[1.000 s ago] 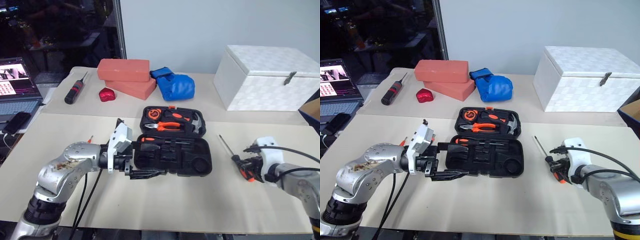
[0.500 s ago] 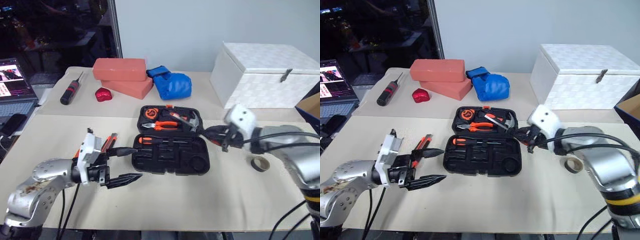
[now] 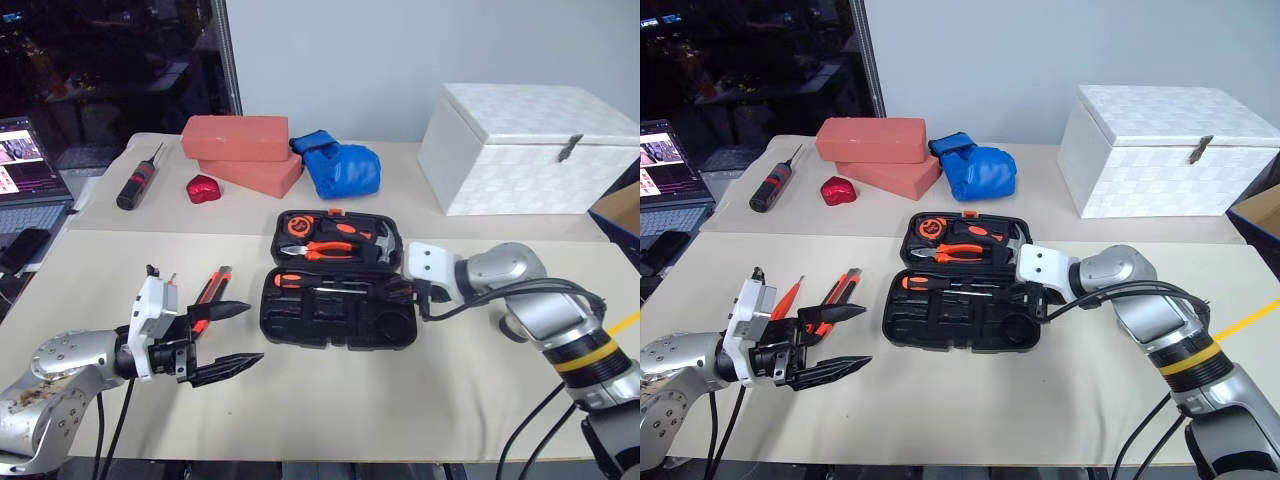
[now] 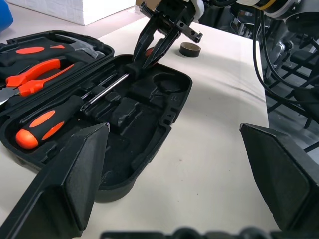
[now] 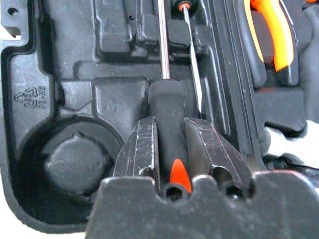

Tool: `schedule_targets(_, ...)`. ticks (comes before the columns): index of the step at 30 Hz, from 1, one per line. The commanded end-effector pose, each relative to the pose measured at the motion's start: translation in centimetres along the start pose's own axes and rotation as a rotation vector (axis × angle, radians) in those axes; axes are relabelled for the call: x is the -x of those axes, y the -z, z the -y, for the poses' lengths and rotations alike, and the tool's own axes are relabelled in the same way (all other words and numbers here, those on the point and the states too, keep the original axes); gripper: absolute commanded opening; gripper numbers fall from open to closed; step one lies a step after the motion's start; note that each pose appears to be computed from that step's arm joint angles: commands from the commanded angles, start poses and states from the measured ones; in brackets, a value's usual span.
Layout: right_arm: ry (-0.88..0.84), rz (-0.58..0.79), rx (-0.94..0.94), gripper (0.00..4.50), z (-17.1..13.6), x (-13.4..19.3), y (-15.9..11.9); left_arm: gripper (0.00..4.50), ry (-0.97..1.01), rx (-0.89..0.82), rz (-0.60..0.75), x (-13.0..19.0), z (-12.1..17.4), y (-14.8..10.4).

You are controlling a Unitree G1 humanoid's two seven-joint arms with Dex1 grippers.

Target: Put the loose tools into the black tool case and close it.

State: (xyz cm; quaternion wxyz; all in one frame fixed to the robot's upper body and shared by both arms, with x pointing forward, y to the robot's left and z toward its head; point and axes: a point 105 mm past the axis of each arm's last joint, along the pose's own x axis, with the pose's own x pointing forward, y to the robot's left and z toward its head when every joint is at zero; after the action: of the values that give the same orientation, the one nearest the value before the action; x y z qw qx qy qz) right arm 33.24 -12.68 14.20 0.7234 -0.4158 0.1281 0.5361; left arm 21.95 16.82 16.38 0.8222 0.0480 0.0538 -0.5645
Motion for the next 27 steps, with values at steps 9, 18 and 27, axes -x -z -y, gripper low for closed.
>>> schedule_targets(9, -0.044, 0.051, -0.035, 2.78, 0.0, -0.9, -0.1, 4.5, -0.005, -0.068, 0.006, -0.3, -0.2, -1.1)
schedule_targets(18, 0.043, 0.14, -0.068, 3.45, 1.0, 0.7, -1.7, 4.5, -0.018, -0.066, 0.009, -0.5, -0.5, -1.0)
schedule_targets(27, 0.051, 0.052, -0.076, 2.05, 1.2, 0.0, -0.3, 4.5, -0.012, -0.07, 0.011, -0.8, -0.9, -1.0)
